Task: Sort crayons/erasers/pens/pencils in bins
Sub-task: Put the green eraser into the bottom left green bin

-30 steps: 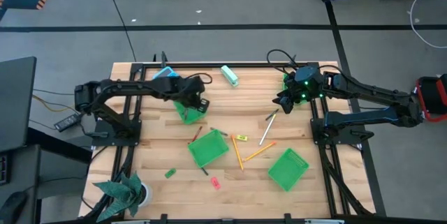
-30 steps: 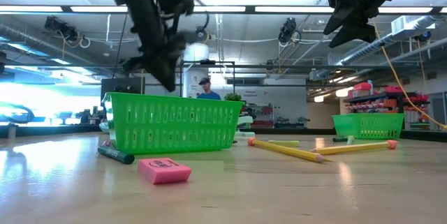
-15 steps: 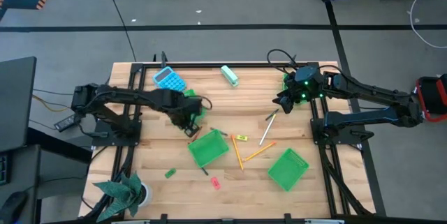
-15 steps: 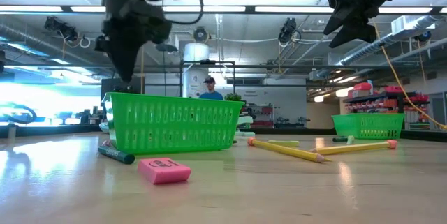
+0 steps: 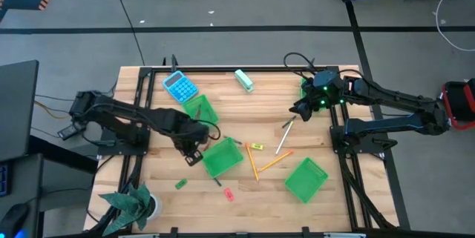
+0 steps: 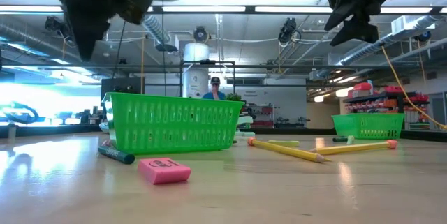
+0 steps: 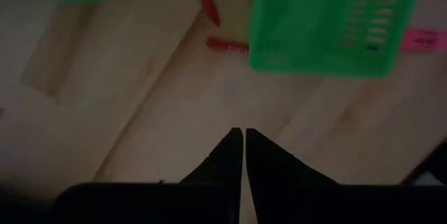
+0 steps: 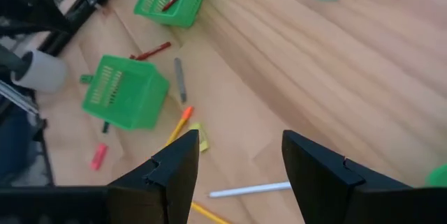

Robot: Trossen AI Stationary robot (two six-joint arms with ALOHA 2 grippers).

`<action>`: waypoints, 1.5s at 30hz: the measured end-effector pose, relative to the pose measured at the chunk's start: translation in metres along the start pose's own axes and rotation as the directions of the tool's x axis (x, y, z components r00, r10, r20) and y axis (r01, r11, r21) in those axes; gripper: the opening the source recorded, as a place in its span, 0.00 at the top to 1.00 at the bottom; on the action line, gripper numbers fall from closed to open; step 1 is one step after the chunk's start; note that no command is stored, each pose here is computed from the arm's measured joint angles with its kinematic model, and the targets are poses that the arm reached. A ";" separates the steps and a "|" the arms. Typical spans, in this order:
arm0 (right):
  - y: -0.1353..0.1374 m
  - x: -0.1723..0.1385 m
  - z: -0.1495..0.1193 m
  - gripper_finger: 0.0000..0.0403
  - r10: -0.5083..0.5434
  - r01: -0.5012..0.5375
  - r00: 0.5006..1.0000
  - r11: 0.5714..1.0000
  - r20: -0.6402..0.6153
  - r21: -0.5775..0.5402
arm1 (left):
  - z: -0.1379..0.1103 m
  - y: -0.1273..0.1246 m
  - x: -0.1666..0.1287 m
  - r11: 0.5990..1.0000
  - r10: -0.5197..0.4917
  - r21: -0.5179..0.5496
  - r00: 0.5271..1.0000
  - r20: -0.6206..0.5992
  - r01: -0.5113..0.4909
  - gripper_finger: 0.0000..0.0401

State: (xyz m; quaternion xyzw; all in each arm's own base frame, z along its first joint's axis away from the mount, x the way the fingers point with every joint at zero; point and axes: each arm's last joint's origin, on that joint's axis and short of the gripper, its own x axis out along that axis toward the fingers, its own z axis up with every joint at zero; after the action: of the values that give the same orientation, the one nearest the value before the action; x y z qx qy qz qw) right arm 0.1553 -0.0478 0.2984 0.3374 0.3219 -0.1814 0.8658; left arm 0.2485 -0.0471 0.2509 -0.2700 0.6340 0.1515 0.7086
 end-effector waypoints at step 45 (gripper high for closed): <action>0.037 0.021 -0.033 0.48 -0.031 0.070 0.988 0.965 -0.154 0.253 | -0.066 -0.039 0.052 0.997 -0.037 -0.061 0.999 0.027 0.039 0.53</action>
State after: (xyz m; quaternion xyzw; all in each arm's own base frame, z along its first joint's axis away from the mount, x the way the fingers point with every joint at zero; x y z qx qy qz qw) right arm 0.1753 -0.0006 0.2827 0.4511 0.3677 -0.2181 0.7834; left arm 0.2246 -0.1235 0.2038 -0.3018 0.6144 0.1611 0.7109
